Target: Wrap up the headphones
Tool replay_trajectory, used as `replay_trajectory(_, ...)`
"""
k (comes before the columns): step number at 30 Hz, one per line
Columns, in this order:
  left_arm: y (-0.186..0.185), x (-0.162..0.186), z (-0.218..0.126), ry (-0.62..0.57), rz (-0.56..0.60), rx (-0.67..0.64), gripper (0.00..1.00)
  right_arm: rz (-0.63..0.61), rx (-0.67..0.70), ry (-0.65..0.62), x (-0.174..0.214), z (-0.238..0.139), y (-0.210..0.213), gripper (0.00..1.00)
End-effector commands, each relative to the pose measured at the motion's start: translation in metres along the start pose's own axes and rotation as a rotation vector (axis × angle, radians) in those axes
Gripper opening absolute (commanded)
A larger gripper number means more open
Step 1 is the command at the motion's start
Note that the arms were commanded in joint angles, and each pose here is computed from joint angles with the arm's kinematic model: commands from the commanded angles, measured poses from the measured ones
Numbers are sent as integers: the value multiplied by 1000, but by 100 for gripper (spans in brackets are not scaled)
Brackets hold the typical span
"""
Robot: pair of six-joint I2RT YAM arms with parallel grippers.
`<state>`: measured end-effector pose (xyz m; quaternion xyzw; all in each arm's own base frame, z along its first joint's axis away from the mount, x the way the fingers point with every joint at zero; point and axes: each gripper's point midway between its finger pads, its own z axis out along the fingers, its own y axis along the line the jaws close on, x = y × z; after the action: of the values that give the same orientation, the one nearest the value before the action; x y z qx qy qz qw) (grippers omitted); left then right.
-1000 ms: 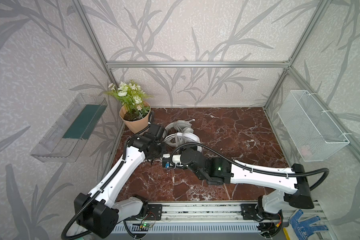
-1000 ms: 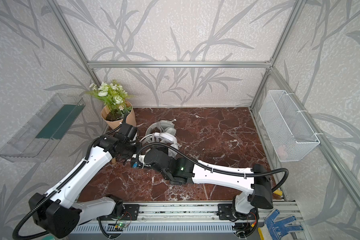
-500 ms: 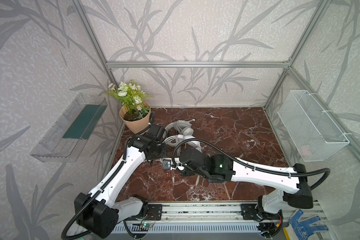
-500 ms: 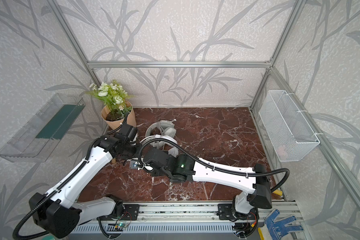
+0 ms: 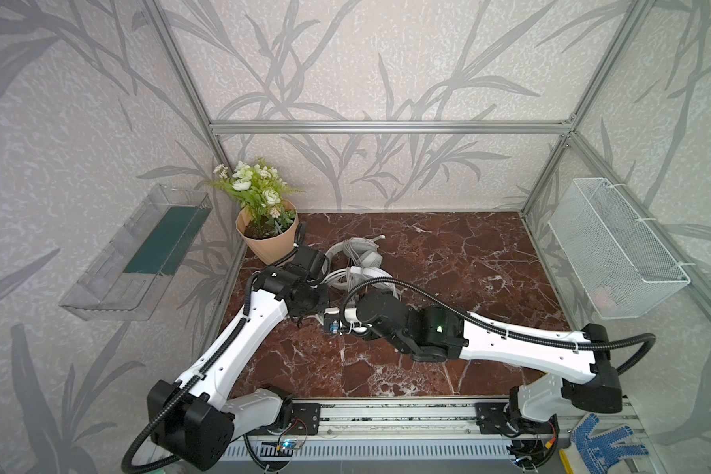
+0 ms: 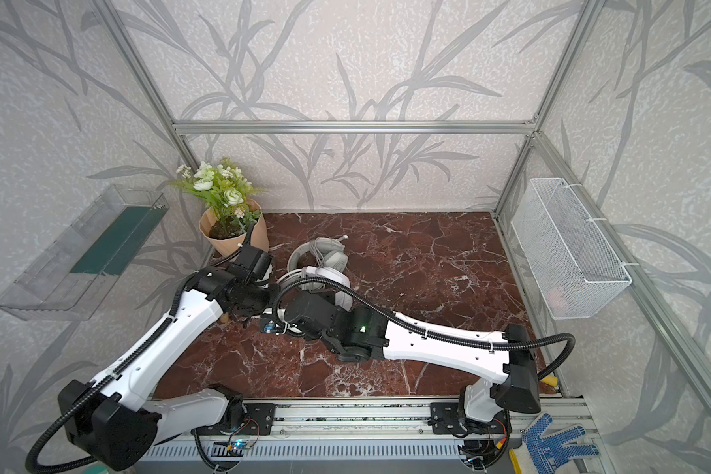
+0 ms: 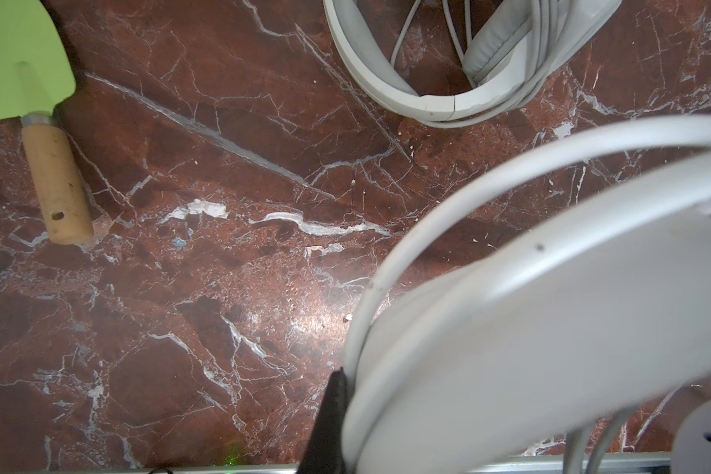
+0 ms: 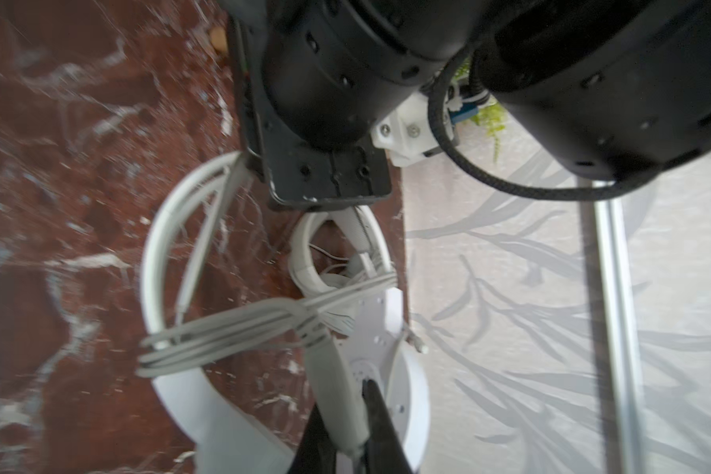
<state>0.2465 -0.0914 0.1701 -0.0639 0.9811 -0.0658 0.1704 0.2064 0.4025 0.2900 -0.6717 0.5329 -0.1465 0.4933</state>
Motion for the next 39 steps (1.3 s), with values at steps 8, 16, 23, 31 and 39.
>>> replay_trajectory(8,-2,8,5,15,51,5,0,-67,373,16,-14,-27,-101,5)
replay_trajectory(16,9,11,11,5,101,-82,0,-186,251,9,1,-41,-83,3)
replay_trajectory(23,-9,22,14,27,196,-45,0,-175,197,-86,7,-53,-82,8)
replay_trajectory(31,-32,36,4,2,313,54,0,-173,90,-65,29,-33,-66,3)
replay_trajectory(39,-31,34,1,-13,325,41,0,-191,104,-56,30,-31,-67,23)
